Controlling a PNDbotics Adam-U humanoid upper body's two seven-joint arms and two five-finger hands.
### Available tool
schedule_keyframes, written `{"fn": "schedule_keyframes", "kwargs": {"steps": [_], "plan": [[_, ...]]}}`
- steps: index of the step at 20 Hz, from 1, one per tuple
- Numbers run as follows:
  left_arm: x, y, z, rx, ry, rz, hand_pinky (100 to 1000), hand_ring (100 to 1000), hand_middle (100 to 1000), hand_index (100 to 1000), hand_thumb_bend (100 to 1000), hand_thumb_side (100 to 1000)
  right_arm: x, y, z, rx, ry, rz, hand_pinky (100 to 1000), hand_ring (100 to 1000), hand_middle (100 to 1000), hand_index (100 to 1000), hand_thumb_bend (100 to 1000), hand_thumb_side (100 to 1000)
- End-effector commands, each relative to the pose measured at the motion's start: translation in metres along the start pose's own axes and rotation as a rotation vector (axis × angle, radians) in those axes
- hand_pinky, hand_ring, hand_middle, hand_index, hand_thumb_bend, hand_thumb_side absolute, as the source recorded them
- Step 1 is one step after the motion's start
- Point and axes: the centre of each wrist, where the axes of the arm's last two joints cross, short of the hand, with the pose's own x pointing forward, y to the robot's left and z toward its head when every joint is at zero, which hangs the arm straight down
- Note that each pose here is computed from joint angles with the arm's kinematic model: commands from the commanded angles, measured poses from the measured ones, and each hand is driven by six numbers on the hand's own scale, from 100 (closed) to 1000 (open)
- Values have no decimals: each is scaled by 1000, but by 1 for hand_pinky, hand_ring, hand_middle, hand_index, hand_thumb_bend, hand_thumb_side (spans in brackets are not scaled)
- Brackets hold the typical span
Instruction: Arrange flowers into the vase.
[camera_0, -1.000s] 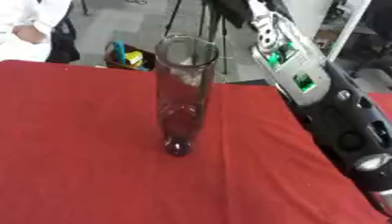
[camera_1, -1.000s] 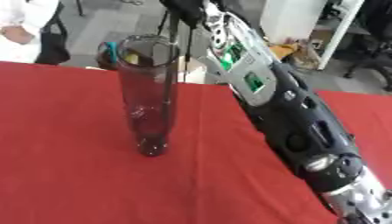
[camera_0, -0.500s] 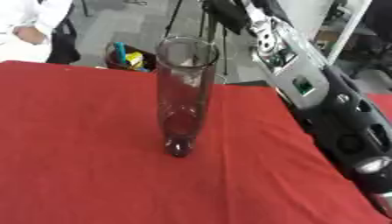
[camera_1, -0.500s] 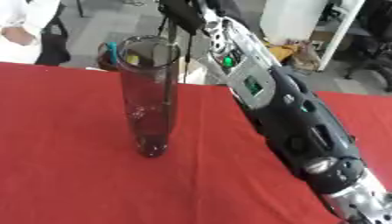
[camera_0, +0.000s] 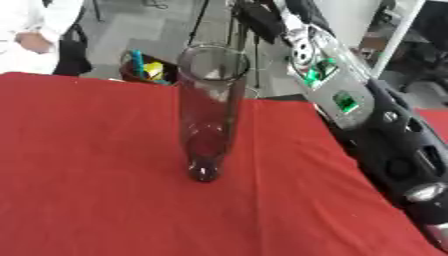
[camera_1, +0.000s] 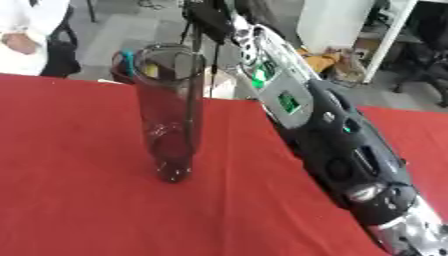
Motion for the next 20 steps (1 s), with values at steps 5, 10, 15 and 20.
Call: {"fn": "schedule_keyframes", "kwargs": {"steps": [5,10,15,20], "plan": [[7,4,-6,5,-35,-11,747,882,837,878,100,1000,3,-10,-2,-108,-21,-31,655,761,482,304,100,1000],[7,4,-6,5,-35,-8,746,882,838,878,100,1000,7,-10,-2,-173,-23,-82,640,740,450,270,100,1000],[7,3,-7,5,-36,-5,747,882,838,878,100,1000,8,-1,2,-334,-15,-153,631,729,437,267,100,1000],[7,4,-7,5,-36,-6,747,882,838,877,100,1000,3,8,3,-336,-14,-152,629,729,447,331,100,1000]]}}
